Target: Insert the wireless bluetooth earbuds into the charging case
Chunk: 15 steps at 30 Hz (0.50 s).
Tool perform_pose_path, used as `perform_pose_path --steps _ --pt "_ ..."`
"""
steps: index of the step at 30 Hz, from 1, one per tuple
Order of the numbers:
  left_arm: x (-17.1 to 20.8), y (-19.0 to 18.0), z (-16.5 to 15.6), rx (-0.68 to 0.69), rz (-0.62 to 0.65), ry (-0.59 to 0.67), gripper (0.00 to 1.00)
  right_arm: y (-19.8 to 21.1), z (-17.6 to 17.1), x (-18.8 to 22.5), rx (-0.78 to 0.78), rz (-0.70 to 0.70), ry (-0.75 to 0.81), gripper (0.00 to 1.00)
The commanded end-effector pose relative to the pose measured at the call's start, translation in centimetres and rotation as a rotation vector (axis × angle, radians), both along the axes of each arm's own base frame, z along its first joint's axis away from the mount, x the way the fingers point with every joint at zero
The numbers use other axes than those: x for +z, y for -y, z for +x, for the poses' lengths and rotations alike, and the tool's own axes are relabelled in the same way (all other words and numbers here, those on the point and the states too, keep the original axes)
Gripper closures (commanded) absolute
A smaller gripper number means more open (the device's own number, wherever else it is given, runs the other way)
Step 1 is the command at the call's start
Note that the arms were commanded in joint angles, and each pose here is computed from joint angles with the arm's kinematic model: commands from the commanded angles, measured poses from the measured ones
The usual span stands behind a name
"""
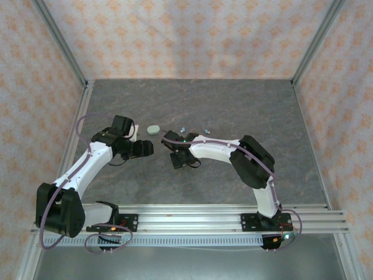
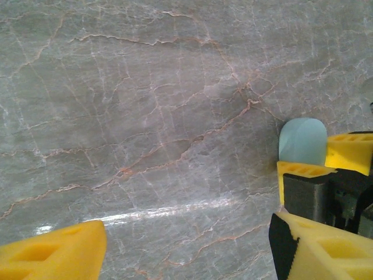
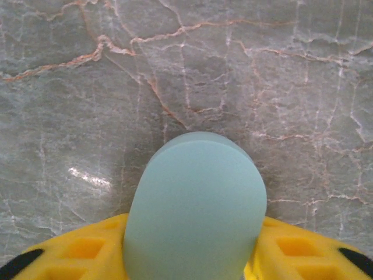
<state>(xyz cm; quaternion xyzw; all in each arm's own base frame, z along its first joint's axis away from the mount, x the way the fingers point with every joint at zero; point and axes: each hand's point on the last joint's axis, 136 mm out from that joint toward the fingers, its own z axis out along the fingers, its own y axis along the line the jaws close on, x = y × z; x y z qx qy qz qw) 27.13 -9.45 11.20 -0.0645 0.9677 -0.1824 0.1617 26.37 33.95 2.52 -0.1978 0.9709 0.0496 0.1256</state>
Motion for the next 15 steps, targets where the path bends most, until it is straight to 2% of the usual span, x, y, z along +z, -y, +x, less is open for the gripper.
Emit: perform_pose_path --steps 1,4,9,15 --pt "2.6 0.4 0.8 -0.035 -0.032 0.083 0.26 0.6 0.2 2.1 0.104 -0.021 0.058 0.62" --pt "3.7 0.8 0.9 -0.052 -0.053 0.110 0.27 1.1 0.1 3.4 0.163 -0.007 0.073 0.70" --pt "5.2 1.9 0.9 -0.061 -0.126 0.098 0.26 1.5 -0.3 7.0 0.245 0.113 0.075 0.73" --pt "7.9 6.1 1.1 -0.087 -0.415 0.061 0.32 1.3 -2.4 12.9 0.404 0.286 0.115 0.75"
